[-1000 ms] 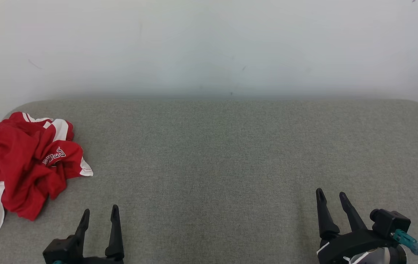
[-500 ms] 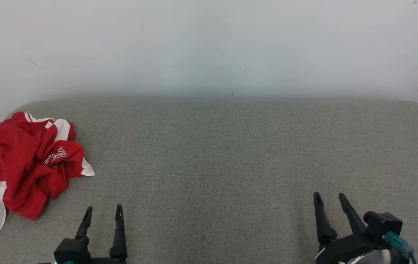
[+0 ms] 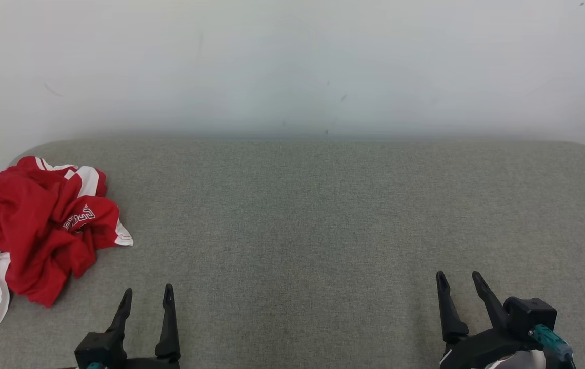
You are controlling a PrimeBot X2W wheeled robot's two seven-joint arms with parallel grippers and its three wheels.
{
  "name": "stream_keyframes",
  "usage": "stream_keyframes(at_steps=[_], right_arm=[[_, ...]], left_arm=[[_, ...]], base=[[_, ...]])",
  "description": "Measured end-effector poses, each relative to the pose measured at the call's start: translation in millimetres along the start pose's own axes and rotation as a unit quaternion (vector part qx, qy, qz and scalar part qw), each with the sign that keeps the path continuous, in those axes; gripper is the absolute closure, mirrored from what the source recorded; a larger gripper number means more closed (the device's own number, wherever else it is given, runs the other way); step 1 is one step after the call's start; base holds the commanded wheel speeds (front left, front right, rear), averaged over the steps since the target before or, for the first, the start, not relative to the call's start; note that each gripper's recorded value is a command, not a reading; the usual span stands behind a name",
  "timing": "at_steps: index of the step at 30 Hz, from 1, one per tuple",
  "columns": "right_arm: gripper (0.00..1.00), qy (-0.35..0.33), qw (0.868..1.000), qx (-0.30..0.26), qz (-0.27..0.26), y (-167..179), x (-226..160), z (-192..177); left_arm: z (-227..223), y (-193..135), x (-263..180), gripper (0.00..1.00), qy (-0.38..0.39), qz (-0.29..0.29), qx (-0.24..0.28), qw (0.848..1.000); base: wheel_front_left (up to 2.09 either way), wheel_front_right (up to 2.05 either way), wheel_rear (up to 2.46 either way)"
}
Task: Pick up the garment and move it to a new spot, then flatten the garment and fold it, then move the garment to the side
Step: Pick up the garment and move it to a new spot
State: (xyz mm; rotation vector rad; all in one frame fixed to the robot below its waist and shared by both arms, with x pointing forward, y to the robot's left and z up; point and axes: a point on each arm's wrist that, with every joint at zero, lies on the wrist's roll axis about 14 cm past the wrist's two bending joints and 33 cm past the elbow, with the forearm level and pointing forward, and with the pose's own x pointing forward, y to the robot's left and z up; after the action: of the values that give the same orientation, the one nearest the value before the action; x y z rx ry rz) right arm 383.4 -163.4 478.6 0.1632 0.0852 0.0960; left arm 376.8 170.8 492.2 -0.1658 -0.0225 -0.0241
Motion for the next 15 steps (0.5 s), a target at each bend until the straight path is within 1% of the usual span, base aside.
stream_keyframes(at_steps=[12,15], right_arm=[[0.0,0.0,1.0,0.0,0.003,2.0,1.2,0.0],[0.0,0.002,1.0,0.0,0.008,5.2,2.5,-1.0]], left_arm=[[-3.4,2.1,-1.0,0.0,0.006,0.004,-0.003,1.0],[-3.6,5.1,-2.2,0.0,0.006,0.01,-0.013,1.0]], base=[[0.0,0.0,0.0],[0.0,0.0,0.0]])
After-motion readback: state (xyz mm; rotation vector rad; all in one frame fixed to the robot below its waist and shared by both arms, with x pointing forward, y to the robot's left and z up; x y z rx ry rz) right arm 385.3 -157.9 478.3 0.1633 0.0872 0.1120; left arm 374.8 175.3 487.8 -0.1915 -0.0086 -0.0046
